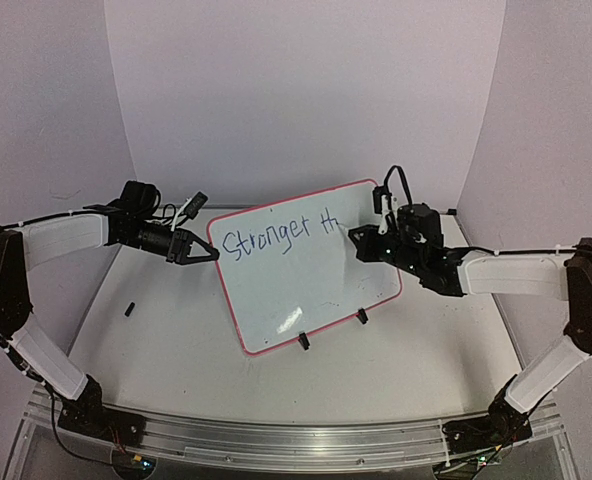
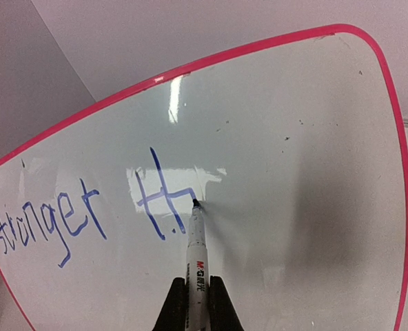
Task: Write a sentence on the whiteboard
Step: Write on the whiteboard with the whiteboard.
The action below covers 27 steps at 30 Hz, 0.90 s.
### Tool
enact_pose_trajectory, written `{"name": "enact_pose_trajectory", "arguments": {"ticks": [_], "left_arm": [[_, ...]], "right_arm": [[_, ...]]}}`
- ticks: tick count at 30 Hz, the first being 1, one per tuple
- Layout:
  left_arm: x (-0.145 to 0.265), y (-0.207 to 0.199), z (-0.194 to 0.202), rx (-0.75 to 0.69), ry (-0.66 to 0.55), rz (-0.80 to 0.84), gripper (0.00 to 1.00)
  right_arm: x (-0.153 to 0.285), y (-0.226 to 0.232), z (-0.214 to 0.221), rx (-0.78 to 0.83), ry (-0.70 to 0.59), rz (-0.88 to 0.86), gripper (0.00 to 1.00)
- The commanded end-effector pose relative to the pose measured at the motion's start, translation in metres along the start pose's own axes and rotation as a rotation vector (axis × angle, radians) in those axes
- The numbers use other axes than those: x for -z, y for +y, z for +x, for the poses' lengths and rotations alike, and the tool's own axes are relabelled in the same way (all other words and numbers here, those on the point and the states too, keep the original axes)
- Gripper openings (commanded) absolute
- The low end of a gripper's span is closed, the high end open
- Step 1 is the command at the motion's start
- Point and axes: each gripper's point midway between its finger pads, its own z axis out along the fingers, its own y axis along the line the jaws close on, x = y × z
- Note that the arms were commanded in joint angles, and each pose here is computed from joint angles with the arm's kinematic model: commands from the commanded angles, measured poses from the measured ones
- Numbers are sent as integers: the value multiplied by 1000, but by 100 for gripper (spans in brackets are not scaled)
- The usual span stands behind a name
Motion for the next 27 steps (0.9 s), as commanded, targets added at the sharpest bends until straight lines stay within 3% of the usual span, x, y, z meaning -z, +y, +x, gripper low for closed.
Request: {"name": "enact_pose_trajectory", "arguments": {"ticks": [1,12,27], "left_arm": [[0,2,-17,-112,-23,-24,0],[1,1,-17,-114,-25,-23,0],[1,0,-17,-116,-25,-24,0]], "right_arm": [[12,-1,-2,-17,-7,-8,0],[30,11,-39,-3,-97,-38,0],[6,-3,-33,12,-69,-2,0]]}}
